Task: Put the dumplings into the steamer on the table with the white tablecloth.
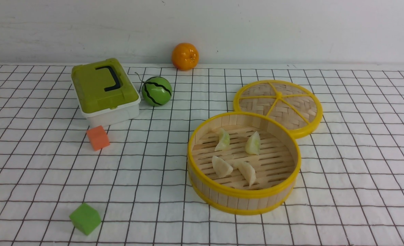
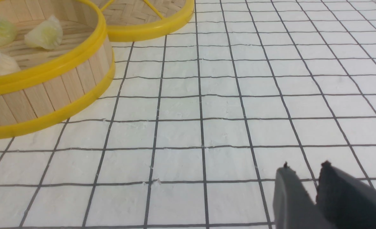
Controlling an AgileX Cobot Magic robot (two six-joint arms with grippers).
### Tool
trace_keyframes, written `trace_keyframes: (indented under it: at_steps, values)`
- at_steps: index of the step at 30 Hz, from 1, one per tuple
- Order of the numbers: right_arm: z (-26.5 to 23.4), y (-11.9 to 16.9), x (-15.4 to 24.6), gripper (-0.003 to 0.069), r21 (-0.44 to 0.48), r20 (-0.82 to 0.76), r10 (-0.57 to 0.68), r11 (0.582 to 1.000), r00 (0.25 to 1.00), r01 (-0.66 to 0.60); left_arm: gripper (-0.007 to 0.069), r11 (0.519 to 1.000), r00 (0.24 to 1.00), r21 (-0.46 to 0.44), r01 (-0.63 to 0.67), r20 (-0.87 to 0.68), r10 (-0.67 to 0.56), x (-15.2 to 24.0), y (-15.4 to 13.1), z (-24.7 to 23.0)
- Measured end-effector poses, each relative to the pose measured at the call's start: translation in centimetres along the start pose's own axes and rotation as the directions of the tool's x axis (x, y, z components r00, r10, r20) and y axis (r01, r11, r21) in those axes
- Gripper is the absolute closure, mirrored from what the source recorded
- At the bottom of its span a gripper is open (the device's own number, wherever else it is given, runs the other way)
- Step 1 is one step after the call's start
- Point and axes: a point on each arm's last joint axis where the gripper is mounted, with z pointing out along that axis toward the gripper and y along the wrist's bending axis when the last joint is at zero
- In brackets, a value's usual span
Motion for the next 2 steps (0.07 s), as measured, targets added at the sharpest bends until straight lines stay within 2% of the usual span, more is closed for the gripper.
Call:
trace_keyframes:
  at_steps: [2]
  values:
    - [0.00, 0.00, 0.00, 0.0513, 0.000, 0.000, 0.000, 1.000, 1.000, 0.000, 0.0638, 1.000, 1.000, 0.000, 0.000, 0.000, 0.000, 0.00, 0.00, 0.00]
